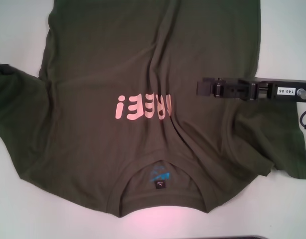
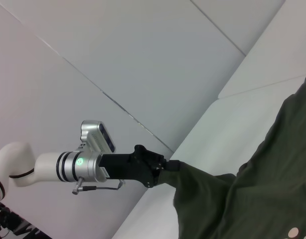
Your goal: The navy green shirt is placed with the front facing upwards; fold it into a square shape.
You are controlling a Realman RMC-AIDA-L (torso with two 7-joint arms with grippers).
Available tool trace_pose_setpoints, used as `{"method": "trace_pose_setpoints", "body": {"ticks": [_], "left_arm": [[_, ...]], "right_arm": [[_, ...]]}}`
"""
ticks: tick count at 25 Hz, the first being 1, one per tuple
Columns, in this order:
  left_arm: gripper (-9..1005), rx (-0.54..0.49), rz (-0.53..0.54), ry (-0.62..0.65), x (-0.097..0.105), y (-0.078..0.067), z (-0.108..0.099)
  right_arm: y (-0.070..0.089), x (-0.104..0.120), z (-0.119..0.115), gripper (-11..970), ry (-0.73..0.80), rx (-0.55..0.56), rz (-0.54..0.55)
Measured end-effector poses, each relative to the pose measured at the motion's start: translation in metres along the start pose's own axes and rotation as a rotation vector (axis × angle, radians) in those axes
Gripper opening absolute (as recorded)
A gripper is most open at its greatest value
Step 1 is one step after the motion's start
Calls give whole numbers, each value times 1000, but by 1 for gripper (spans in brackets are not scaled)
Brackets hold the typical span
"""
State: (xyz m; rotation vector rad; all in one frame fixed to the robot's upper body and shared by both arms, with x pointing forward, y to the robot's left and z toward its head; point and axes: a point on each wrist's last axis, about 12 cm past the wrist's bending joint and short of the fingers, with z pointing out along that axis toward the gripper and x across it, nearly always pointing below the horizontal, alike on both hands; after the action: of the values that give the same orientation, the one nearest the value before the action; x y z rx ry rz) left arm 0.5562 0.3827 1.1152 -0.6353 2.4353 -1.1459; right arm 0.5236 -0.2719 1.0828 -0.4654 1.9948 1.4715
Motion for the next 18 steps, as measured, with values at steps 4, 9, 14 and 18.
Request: {"method": "trace_pose_setpoints", "body": {"ticks": [4, 9, 14, 18], "left_arm": [[5, 34, 4, 27, 6, -9, 13], [5, 81, 15, 69, 14, -22, 27], [5, 111, 40, 90, 19, -36, 40], [5, 129, 54, 96, 20, -47, 51]], "right_arm": [[0, 0, 1, 913, 3, -1, -2], [0, 0, 1, 914, 4, -1, -2], [0, 0, 1, 914, 4, 2, -1], [0, 1, 0, 914, 3, 3, 1]]}}
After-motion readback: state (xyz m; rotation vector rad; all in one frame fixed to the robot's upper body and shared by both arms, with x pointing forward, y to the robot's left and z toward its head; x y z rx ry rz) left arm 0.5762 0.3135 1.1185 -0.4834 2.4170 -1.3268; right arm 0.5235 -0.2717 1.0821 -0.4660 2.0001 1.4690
